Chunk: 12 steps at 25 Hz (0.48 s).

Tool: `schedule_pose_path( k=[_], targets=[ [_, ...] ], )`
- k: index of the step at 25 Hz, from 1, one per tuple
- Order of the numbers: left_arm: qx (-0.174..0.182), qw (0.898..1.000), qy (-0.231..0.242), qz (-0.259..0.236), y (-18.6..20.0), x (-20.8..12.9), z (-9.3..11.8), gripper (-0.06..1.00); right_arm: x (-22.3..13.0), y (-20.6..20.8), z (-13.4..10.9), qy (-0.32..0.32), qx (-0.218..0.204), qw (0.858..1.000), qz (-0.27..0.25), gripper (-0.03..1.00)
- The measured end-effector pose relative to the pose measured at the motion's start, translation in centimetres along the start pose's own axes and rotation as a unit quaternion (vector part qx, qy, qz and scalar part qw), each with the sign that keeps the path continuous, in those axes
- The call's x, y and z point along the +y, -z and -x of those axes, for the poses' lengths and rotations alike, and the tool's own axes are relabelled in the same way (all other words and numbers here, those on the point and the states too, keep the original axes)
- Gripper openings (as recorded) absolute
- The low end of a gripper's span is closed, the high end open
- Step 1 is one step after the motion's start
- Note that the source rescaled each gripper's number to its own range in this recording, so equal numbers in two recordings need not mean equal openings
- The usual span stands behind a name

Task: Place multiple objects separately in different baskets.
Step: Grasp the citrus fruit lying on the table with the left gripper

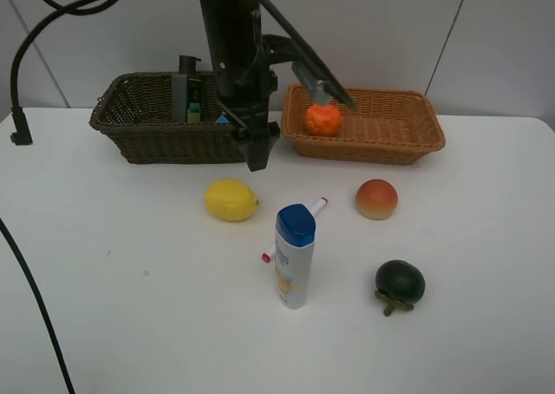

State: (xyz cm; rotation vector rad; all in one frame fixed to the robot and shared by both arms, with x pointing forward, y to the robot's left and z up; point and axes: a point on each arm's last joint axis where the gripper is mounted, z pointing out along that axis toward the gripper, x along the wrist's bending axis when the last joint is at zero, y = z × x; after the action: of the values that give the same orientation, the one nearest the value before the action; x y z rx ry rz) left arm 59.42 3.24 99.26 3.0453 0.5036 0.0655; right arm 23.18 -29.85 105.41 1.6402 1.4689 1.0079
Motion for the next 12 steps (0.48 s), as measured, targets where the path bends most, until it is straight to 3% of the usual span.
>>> schedule_pose_path(
  k=[12],
  targets=[
    [-0.03,0.998,-0.027,-0.055,-5.6,0.3,-0.4,1.0,0.0,0.0,0.0,0.0,0.0,1.0,0.0,1.0]
  ],
)
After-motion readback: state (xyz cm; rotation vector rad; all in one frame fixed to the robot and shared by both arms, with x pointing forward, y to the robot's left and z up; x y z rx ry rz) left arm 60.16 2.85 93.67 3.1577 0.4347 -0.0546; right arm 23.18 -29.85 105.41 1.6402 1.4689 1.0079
